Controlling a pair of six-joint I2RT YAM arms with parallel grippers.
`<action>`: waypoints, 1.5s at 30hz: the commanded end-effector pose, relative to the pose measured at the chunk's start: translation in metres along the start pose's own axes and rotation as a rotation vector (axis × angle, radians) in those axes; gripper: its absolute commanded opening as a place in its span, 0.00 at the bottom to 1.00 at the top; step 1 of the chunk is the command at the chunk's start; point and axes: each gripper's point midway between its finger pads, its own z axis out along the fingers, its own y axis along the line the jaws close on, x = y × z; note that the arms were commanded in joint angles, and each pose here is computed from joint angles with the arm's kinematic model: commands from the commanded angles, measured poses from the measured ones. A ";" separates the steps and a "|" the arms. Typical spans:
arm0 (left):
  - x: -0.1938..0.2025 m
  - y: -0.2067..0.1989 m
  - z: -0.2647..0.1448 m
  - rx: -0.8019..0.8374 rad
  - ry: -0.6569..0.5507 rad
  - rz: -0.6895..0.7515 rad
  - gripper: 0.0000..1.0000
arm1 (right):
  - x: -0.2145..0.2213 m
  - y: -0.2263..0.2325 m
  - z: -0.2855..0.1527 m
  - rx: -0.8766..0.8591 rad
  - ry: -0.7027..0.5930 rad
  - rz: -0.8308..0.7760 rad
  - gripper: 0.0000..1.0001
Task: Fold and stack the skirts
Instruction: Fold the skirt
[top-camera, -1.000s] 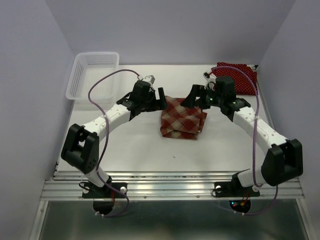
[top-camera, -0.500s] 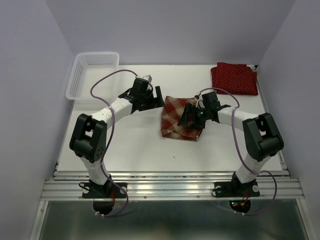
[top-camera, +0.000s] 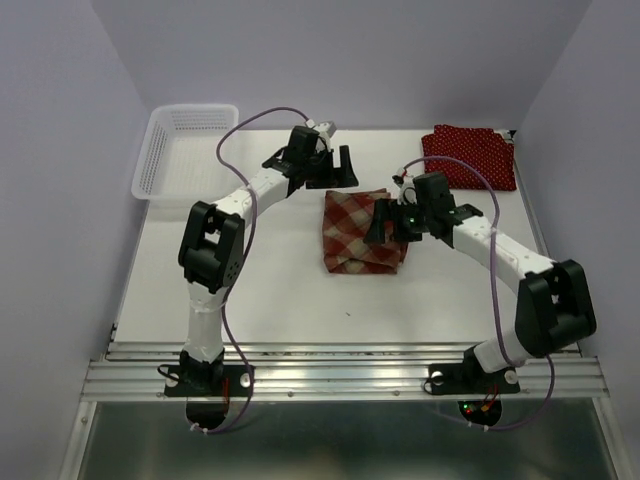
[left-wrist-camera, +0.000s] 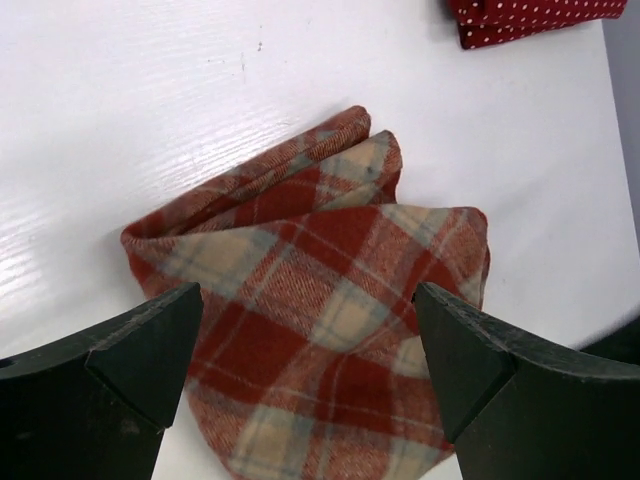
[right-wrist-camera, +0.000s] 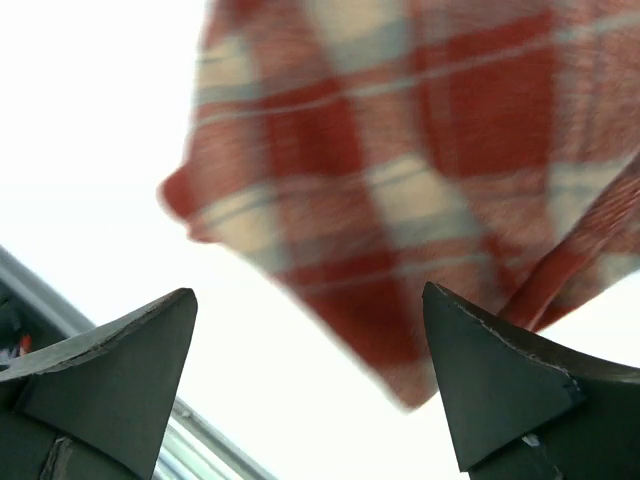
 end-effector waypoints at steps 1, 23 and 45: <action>-0.001 -0.012 0.023 0.065 0.029 0.057 0.99 | 0.016 0.045 -0.033 -0.106 -0.029 -0.124 1.00; 0.105 0.077 -0.006 -0.300 0.110 -0.155 0.99 | 0.053 0.004 0.025 0.048 0.035 -0.035 1.00; 0.094 0.060 -0.144 -0.503 -0.164 -0.240 0.99 | -0.040 0.001 -0.039 -0.036 -0.128 -0.119 1.00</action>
